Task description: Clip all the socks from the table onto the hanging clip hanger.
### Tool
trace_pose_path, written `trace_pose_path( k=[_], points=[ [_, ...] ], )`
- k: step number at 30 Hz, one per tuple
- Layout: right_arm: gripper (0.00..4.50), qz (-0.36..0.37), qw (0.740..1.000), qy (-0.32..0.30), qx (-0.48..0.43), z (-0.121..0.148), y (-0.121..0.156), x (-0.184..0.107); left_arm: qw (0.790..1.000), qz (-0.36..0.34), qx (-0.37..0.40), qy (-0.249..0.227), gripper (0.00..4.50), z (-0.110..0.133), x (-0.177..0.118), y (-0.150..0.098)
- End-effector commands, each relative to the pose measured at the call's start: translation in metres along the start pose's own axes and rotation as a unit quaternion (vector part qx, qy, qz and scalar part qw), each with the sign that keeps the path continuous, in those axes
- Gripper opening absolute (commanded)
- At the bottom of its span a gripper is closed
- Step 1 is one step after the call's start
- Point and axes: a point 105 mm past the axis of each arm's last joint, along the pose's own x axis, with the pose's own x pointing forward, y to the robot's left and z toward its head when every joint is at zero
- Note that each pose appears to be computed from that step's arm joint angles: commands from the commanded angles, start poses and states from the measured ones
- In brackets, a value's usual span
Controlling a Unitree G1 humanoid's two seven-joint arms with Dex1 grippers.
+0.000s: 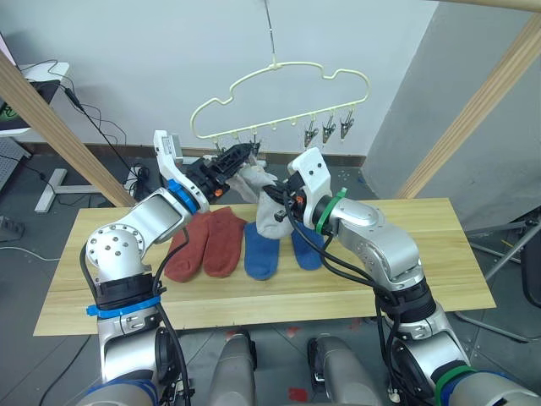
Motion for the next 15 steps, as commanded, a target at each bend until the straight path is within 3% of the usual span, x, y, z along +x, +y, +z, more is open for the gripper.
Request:
trace_pose_path(
  k=[1, 3, 6, 15],
  points=[
    [0.0, 0.01, 0.999, -0.03, -0.008, 0.014, 0.006, 0.001, 0.999, -0.02, 0.029, -0.003, 4.26, 0.008, -0.009, -0.013],
    [0.0, 0.018, 0.999, -0.032, 0.0, 0.012, 0.009, 0.001, 0.999, -0.015, 0.042, 0.002, 4.48, 0.01, -0.013, -0.012],
    [0.74, 0.037, 0.998, -0.037, 0.026, 0.009, 0.016, 0.002, 0.997, 0.004, 0.077, 0.015, 4.5, 0.01, -0.023, -0.007],
    [3.9, 0.064, 0.995, -0.021, 0.067, -0.007, 0.021, -0.008, 0.992, 0.027, 0.12, 0.034, 4.5, 0.0, -0.034, -0.001]
  ],
)
